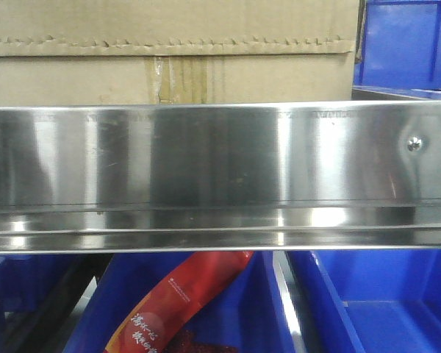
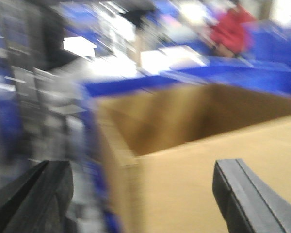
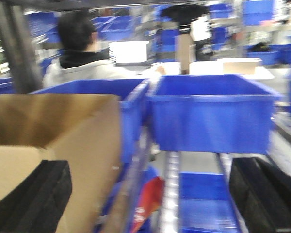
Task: Grab carton from right shelf to conveyor
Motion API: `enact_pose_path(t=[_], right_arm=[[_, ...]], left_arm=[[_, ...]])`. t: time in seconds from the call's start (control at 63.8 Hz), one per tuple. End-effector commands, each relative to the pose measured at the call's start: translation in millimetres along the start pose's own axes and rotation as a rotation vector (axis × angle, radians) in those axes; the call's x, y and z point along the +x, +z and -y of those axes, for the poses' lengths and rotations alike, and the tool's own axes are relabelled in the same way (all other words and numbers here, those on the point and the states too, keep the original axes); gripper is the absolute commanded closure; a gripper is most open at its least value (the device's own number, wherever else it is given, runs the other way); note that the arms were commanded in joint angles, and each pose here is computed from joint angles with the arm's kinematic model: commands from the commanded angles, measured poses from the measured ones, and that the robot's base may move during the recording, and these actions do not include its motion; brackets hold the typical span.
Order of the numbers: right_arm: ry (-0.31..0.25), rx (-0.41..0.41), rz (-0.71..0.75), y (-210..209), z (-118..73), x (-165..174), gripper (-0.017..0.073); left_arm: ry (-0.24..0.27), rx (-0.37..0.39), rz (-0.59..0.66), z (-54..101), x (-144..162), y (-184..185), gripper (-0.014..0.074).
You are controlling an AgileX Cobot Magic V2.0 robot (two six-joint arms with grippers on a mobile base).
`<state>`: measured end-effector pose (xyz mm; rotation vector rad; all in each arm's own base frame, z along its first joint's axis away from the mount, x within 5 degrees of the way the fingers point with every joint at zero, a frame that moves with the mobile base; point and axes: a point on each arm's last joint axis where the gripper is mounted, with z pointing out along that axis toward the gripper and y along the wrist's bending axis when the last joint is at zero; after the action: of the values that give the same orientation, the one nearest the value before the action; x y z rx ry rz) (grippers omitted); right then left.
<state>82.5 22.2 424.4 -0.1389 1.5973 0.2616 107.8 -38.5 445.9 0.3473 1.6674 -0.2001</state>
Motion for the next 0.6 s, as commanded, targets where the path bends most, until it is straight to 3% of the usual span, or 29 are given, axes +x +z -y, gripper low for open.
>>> enact_pose_path(t=[0.0, 0.078, 0.157, 0.219, 0.455, 0.58], right_arm=[[-0.009, -0.057, -0.031, 19, -5.1, -13, 0.0], [-0.013, -0.114, -0.098, 39, -12.0, -22, 0.0], [-0.02, -0.161, -0.156, 58, -19.8, -36, 0.0], [-0.026, -0.184, -0.187, 76, -24.9, -51, 0.0], [-0.027, -0.225, -0.358, 143, -36.7, -97, 0.0], [-0.014, -0.194, -0.46, 179, -37.3, -107, 0.0]], left_arm=[[0.013, 0.068, -0.057, 8.5, -10, 23, 0.0099], [0.019, 0.086, -0.095, 11.7, -25, 41, 0.0099], [-0.017, 0.075, -0.152, 11.7, -39, 66, 0.0099], [-0.068, 0.025, -0.198, 6.1, -51, 84, 0.0101], [-0.144, -0.162, -0.379, -24.8, -82, 131, 0.0101], [-0.193, -0.242, -0.445, -45.4, -88, 150, 0.0101]])
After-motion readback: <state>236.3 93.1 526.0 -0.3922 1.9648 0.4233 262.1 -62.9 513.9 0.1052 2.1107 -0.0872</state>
